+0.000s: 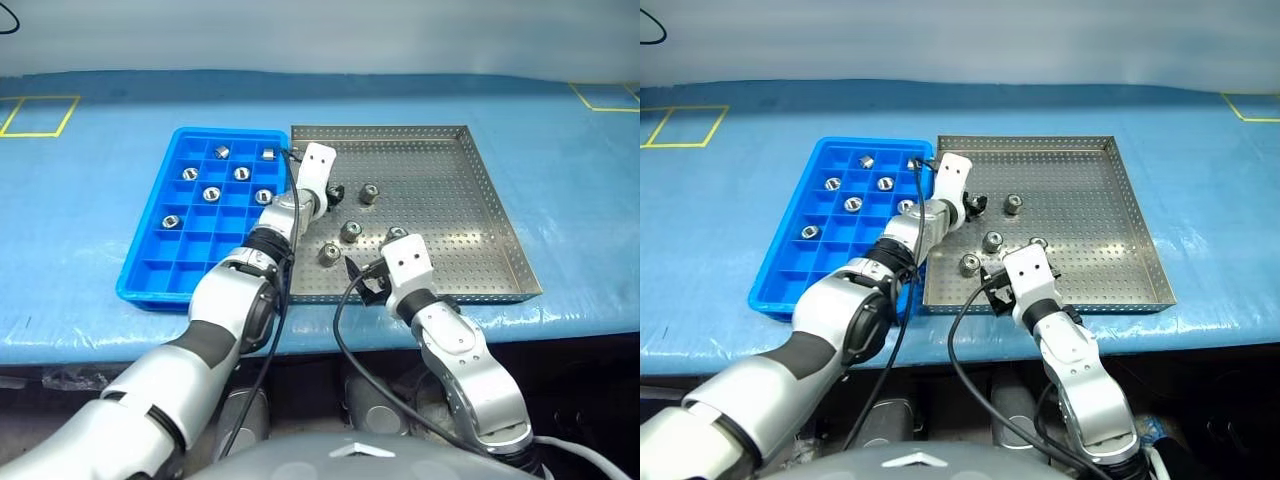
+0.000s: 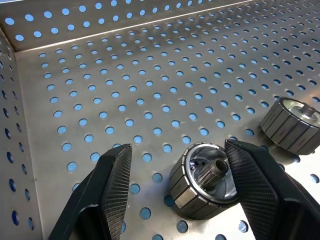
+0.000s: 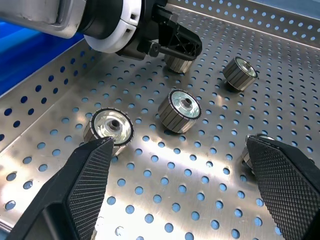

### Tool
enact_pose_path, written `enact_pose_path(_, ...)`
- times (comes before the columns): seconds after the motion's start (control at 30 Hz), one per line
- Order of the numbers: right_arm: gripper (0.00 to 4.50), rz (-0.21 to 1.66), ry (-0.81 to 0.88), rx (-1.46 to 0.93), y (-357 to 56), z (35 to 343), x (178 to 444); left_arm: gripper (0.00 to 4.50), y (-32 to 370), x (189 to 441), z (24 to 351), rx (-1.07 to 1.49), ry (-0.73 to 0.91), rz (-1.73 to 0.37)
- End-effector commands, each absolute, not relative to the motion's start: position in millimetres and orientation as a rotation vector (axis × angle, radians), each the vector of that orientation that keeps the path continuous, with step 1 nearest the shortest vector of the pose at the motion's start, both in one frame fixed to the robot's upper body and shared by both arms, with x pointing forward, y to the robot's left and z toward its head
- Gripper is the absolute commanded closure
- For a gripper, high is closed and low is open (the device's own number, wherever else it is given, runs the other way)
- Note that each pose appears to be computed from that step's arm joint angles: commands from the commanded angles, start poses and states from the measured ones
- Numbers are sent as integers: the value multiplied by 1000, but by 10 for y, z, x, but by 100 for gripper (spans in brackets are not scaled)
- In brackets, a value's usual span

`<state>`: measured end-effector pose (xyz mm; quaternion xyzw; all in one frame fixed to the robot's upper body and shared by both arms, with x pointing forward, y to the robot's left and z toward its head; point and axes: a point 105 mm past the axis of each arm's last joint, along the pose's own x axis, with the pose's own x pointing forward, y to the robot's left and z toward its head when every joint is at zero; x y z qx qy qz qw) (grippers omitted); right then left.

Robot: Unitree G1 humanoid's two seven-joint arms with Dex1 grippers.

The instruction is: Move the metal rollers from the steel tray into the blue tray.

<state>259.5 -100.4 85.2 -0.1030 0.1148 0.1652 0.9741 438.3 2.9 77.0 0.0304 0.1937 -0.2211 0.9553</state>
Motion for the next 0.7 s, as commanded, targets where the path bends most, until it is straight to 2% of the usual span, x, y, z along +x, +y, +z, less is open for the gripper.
enact_pose_path(0.03, 0, 301, 162, -204, -1039, 1018, 2579, 64, -66, 4406, 912, 38, 343, -479)
enact_pose_path(0.1, 0, 294, 164, -204, -1049, 1014, 2570, 3, -71, 4408, 922, 45, 338, -481)
enact_pose_path(0.63, 0, 283, 162, -208, -1066, 1021, 2578, 3, -48, 4312, 661, 194, 432, -490)
enact_pose_path(0.7, 0, 281, 163, -207, -1068, 1019, 2577, 41, -43, 4319, 671, 162, 429, -480)
